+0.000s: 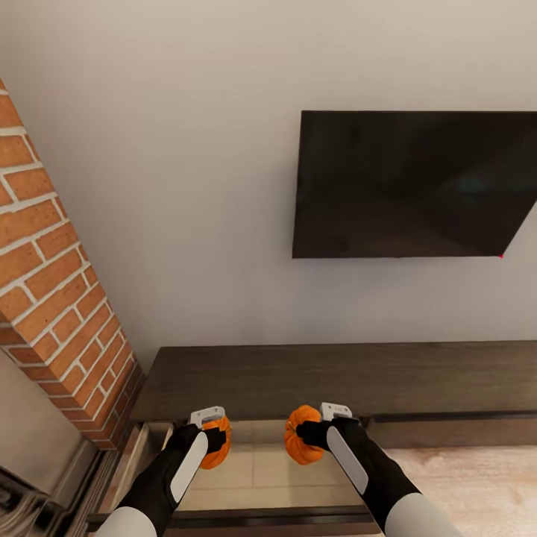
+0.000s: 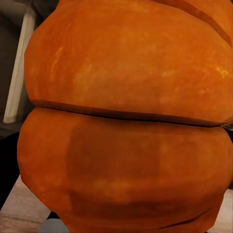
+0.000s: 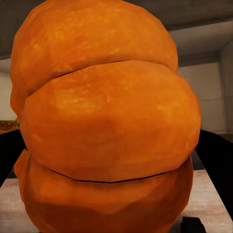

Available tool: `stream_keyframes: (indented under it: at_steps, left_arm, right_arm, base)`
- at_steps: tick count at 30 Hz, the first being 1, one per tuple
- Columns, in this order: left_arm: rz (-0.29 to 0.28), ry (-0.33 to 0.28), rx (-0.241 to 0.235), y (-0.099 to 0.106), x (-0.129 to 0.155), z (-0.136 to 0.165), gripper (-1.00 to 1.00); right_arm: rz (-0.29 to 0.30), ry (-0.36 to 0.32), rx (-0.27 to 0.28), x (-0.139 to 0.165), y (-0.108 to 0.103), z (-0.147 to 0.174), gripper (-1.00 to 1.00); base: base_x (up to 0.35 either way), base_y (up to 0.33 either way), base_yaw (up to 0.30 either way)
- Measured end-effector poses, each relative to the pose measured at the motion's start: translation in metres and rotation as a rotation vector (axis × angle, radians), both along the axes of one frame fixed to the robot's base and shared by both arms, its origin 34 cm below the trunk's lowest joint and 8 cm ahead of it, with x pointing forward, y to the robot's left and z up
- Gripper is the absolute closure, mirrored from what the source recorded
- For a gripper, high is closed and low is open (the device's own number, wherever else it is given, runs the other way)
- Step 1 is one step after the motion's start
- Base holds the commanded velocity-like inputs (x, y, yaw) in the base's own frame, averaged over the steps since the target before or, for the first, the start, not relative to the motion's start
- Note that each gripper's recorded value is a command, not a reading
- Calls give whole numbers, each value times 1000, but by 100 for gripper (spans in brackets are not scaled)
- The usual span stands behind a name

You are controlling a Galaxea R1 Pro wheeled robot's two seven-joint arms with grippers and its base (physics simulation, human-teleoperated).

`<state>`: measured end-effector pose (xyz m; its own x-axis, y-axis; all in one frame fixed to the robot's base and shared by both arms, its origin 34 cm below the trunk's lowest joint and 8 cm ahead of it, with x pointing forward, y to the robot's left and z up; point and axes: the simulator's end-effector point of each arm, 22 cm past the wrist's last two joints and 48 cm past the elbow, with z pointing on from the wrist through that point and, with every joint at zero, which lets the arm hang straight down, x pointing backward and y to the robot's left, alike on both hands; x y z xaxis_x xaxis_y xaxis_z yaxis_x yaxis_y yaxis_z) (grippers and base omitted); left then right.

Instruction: Place each of the two pumpkins and all three candles from the living room inside a cabinet in the living room (use any cabinet), then make sure every cabinet is closed, and position the cauldron so it is next to a table in the living room.

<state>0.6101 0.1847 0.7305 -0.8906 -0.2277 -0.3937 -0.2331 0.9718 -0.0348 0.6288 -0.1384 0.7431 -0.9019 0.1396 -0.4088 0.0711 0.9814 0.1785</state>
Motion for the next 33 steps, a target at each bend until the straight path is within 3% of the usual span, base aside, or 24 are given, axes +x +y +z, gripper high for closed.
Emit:
stream_keyframes:
  at_steps: [12,33]
  left_arm:
    - [-22,-14,-48,-10,3,0,100]
    - [-24,-16,-52,-10,4,1,100]
  right_arm:
    - [-2,31,-11,-10,-4,-11,100]
    - [-16,-16,1,1,-3,-4,100]
  base:
    - [62,38,0]
    - [0,0,37]
